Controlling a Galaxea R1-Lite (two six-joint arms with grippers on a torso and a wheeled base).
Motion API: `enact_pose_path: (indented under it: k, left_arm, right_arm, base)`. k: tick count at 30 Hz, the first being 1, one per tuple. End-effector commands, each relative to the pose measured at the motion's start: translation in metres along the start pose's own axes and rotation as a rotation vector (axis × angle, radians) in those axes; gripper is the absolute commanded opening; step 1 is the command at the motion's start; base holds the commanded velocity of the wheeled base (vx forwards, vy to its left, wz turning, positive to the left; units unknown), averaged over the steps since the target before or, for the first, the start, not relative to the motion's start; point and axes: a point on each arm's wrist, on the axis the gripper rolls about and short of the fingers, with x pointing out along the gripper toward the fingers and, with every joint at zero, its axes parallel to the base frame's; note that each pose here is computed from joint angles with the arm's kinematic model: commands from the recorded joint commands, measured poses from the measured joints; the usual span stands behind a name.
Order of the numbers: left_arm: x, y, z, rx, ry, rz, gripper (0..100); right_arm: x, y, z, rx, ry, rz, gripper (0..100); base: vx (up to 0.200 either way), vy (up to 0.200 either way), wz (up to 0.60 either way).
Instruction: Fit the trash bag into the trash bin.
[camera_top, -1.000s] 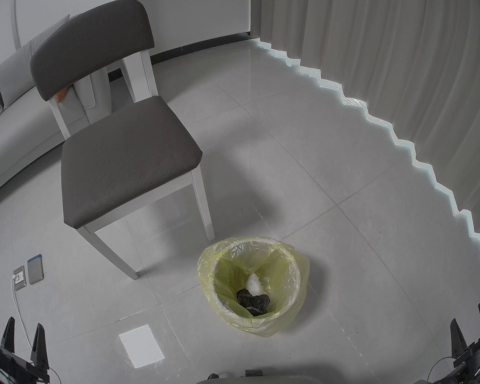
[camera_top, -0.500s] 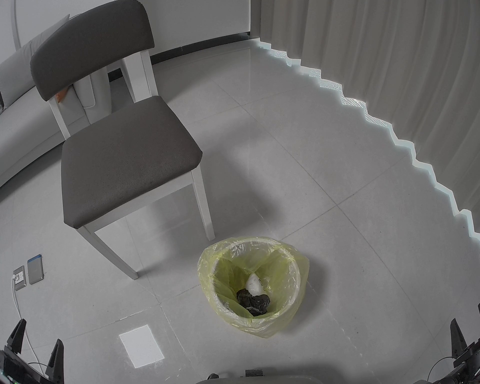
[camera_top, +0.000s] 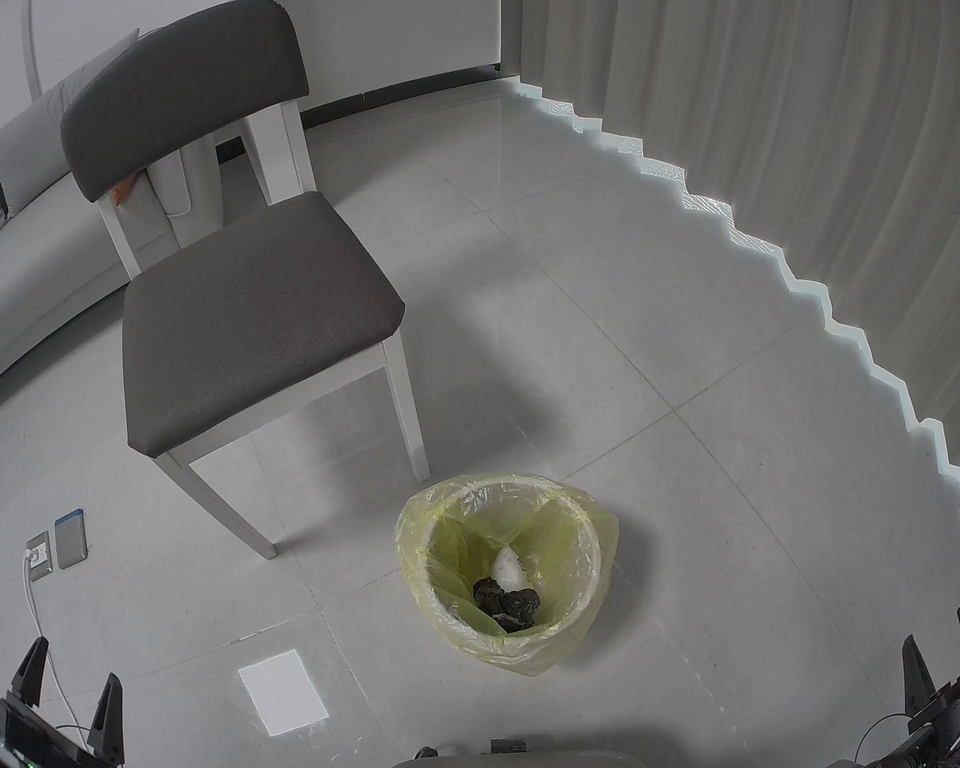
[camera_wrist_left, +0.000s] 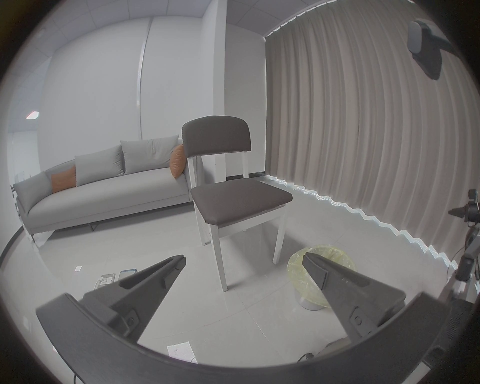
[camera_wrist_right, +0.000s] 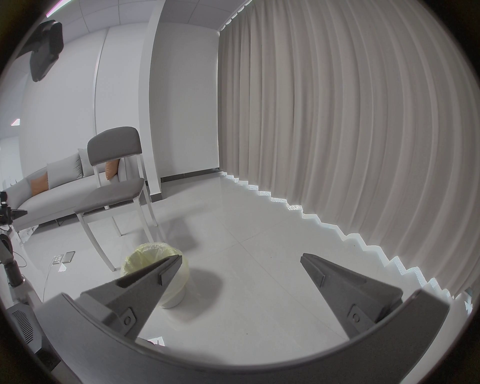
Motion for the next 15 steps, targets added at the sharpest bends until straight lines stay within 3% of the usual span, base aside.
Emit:
enact_pose_path:
  k: [1,15]
  left_arm:
    - [0.0003,-0.0002,-0.0053,0.007,0.005,-0.006,100]
    - [0.0003,-0.0001,-0.0051,0.002,0.004,-0.004,100]
  right_arm:
    - [0.0001,-0.0001,-0.0049,-0.002,0.003,0.001,100]
    - [0.0002,-0.0002,-0.005,0.015,0.001,-0.002,100]
  base:
    - [0.0,0.0,0.0]
    - [0.0,0.0,0.0]
